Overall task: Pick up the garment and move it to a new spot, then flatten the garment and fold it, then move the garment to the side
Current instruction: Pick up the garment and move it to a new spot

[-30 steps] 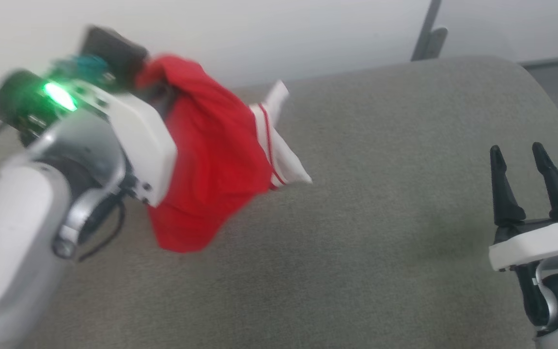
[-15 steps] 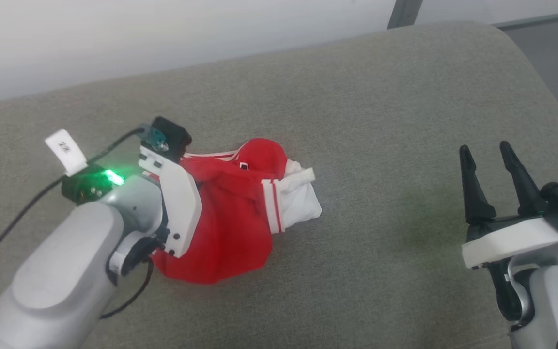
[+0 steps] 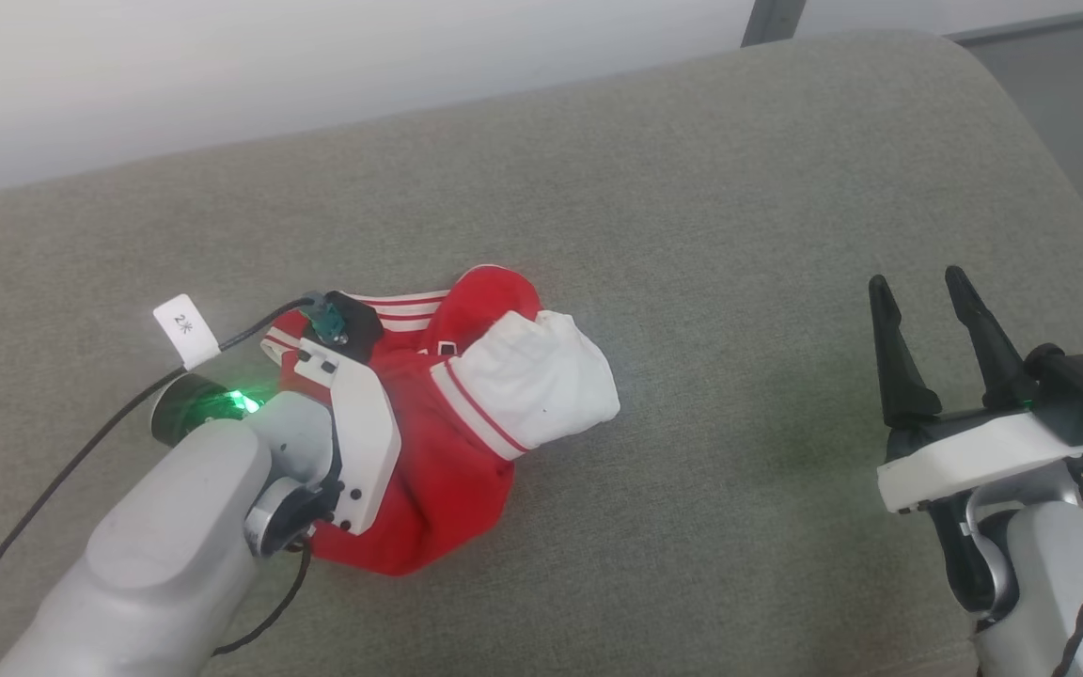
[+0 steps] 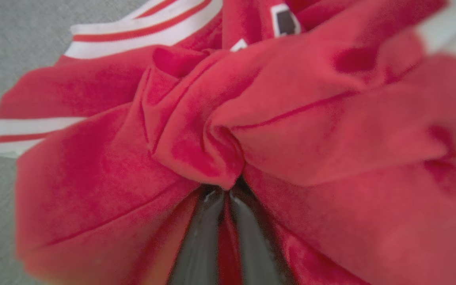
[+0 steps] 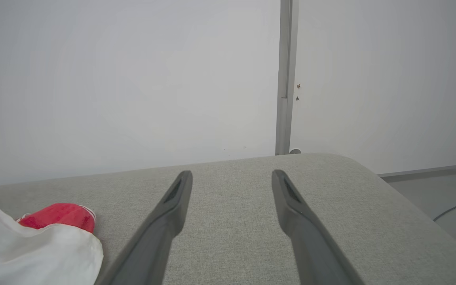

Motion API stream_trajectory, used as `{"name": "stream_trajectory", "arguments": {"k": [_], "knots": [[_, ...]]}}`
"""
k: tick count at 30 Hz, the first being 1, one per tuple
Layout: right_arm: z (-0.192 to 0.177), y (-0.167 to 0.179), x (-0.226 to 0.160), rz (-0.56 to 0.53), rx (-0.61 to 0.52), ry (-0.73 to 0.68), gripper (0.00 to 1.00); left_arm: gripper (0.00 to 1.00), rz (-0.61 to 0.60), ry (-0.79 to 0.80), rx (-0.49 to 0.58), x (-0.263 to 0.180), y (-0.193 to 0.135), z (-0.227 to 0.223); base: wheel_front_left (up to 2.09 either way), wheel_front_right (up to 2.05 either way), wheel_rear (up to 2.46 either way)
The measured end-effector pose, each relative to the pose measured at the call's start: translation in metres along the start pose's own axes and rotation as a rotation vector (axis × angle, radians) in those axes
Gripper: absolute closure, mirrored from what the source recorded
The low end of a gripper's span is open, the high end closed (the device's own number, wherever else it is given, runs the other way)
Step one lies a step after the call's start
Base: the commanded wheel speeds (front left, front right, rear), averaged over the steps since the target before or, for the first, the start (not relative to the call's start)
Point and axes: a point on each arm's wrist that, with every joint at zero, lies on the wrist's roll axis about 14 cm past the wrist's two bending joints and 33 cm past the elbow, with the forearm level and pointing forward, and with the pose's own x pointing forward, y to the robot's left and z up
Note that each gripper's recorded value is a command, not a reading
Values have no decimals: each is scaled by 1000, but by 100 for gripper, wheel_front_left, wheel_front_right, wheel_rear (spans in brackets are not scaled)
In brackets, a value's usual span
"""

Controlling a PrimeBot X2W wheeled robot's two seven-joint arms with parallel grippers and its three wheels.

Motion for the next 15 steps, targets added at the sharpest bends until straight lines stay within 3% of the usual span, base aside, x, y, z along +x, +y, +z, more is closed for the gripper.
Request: {"name": "stream_trajectory", "arguments": {"k": [8,15], "knots": [[5,4,2,23,-3,-15,0,0,12,-114,-29,-20,8,22,0,0,0],[13,17,1,66,0,-39,0,0,89,-340,-20,-72,27,54,0,0,0]]}}
